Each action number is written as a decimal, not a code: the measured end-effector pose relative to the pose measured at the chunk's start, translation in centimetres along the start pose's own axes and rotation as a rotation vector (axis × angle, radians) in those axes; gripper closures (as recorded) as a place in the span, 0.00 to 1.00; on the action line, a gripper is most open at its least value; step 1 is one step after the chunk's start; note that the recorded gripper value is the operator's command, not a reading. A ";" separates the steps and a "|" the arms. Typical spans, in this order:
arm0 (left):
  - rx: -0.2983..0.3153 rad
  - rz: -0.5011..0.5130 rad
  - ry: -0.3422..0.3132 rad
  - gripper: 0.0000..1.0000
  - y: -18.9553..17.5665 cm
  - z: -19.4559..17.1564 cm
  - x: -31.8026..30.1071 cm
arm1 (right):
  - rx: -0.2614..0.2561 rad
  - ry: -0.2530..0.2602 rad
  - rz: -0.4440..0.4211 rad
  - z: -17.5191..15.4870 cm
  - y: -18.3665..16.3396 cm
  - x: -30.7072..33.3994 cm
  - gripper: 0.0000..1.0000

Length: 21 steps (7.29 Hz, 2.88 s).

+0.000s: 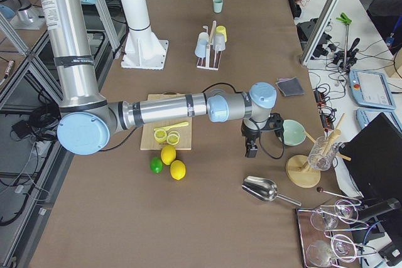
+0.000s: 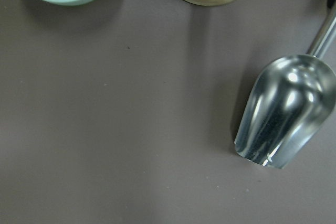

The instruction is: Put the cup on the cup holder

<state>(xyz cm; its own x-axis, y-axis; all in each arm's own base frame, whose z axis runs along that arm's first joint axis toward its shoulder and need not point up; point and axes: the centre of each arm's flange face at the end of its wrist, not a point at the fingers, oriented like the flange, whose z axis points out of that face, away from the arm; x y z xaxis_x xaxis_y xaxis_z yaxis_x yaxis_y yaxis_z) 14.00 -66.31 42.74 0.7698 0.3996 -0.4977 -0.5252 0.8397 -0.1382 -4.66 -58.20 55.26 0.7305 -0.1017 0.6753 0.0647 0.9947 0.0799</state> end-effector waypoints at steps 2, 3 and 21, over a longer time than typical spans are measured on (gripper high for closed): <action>-0.043 0.040 -0.050 0.02 -1.5 0.7 2.8 | 0.001 -0.011 -0.025 0.1 -3.7 -5.0 0.00; -0.079 0.037 -0.052 0.02 -2.1 1.4 3.1 | -0.008 -0.017 -0.028 0.7 -5.6 -7.3 0.00; -0.423 0.244 0.118 0.03 -9.2 16.2 14.5 | -0.534 -0.006 -0.172 15.6 -18.5 -28.0 0.00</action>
<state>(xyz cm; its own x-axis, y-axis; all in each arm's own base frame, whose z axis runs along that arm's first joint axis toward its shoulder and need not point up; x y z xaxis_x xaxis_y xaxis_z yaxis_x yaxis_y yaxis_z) 35.90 -62.30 50.65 0.5728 0.5008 -0.6489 -0.8047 0.4944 -0.3287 -36.85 -74.00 46.32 0.6750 -0.2621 0.6897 0.5191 0.8330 -0.1915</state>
